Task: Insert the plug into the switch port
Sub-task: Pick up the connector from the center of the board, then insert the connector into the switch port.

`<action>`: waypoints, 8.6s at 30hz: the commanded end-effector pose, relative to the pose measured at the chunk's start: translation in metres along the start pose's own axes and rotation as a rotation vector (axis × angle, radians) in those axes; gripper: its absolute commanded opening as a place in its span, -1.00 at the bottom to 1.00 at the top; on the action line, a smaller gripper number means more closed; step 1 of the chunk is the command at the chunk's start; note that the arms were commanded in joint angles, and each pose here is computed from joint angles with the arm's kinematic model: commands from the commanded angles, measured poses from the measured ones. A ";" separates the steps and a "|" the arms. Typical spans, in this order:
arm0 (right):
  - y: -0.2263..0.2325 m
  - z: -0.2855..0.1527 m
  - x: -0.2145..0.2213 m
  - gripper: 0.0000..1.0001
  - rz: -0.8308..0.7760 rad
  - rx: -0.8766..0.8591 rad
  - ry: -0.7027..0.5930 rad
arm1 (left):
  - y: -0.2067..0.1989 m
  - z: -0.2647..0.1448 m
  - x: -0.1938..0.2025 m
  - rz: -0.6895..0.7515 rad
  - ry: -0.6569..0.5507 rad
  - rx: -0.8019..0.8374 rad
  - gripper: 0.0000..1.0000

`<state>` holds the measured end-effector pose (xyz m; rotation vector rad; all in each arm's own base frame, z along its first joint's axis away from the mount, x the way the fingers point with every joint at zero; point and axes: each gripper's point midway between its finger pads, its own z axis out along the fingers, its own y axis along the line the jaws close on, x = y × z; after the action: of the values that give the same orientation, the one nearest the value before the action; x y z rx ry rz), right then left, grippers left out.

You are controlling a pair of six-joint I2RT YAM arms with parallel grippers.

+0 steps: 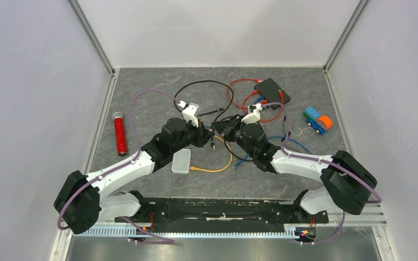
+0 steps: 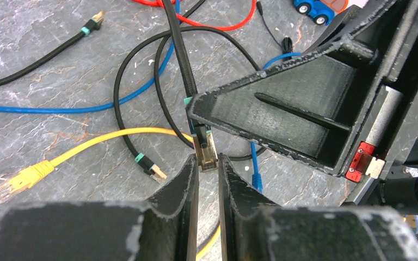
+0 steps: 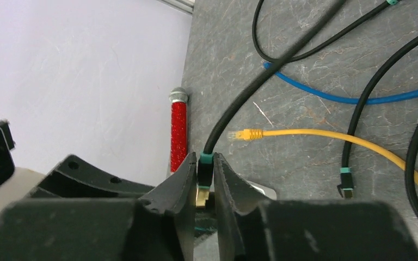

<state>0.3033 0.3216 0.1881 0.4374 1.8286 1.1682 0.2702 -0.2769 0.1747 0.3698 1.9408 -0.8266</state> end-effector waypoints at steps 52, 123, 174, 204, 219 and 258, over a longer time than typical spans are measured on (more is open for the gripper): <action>0.014 -0.018 0.064 -0.17 -1.446 -1.249 0.547 | -0.004 -0.056 0.007 0.351 0.143 0.085 -0.70; -0.079 0.001 0.168 -1.00 -1.631 -0.372 0.532 | 0.158 -0.092 0.103 -0.565 0.568 -0.565 0.18; -0.086 0.006 0.194 -1.00 -1.660 -0.417 0.658 | 0.131 -0.076 0.130 -0.705 0.636 -0.384 -0.20; -0.101 0.003 0.191 -1.00 -1.733 -0.364 0.784 | 0.127 -0.075 0.128 -0.713 0.633 -0.357 -0.25; -0.077 0.014 0.198 -1.00 -1.694 -0.460 0.670 | 0.112 -0.068 0.131 -0.770 0.627 -0.259 -0.28; -0.006 0.036 0.212 -1.00 -1.724 -0.817 0.451 | 0.090 -0.052 0.130 -0.797 0.628 -0.092 -0.38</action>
<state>0.2551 0.4012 0.0231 -1.7671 1.4133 0.2264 0.2530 -0.1404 0.0253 -0.3793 2.7079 -0.8854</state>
